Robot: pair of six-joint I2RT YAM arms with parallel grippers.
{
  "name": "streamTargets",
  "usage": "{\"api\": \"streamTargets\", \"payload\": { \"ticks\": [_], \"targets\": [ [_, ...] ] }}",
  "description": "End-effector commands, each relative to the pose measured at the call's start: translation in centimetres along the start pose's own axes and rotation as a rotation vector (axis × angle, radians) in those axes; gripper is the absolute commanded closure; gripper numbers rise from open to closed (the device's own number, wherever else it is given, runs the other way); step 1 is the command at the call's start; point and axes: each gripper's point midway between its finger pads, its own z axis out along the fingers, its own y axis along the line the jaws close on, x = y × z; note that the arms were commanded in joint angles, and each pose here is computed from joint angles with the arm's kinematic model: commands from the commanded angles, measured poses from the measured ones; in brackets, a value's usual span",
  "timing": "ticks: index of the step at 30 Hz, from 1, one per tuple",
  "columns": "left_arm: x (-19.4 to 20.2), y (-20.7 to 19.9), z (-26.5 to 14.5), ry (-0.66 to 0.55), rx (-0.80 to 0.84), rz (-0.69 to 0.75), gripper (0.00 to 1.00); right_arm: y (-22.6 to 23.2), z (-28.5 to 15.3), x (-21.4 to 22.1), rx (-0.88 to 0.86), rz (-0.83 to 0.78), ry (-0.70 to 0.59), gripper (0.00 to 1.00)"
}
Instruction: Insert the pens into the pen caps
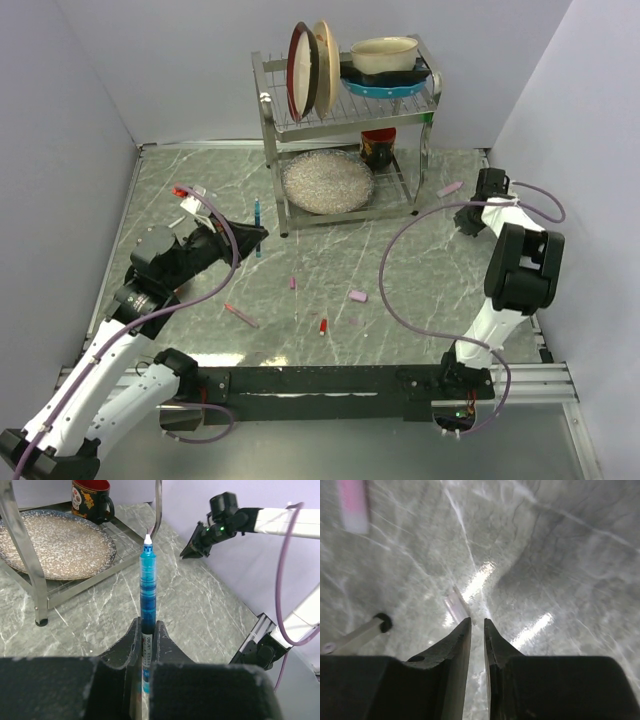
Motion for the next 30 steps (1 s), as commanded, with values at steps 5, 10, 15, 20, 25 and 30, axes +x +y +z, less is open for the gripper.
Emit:
{"api": "streamTargets", "payload": {
  "ticks": [5,10,15,20,25,30],
  "targets": [
    [-0.8,-0.1,0.0,-0.034,0.002,0.033,0.99,2.0,2.1,-0.8,-0.074,-0.07,0.04,0.77],
    [-0.8,-0.1,0.0,-0.033,0.0,0.031,0.99,2.4,3.2,-0.8,-0.082,-0.118,0.06,0.76],
    [-0.8,0.0,-0.1,-0.037,-0.003,0.033,0.99,3.1,4.0,-0.5,-0.11,-0.172,0.101,0.76],
    [-0.7,0.1,0.0,-0.035,-0.008,0.029,0.99,4.4,3.9,0.9,-0.213,-0.221,0.155,0.75],
    [-0.7,0.0,0.0,-0.034,-0.003,0.028,0.99,5.6,2.9,2.5,-0.285,-0.301,0.168,0.74],
    [-0.8,-0.2,-0.1,-0.036,0.007,0.028,0.99,6.3,2.1,4.9,-0.276,-0.407,0.193,0.72]
  ]
}}
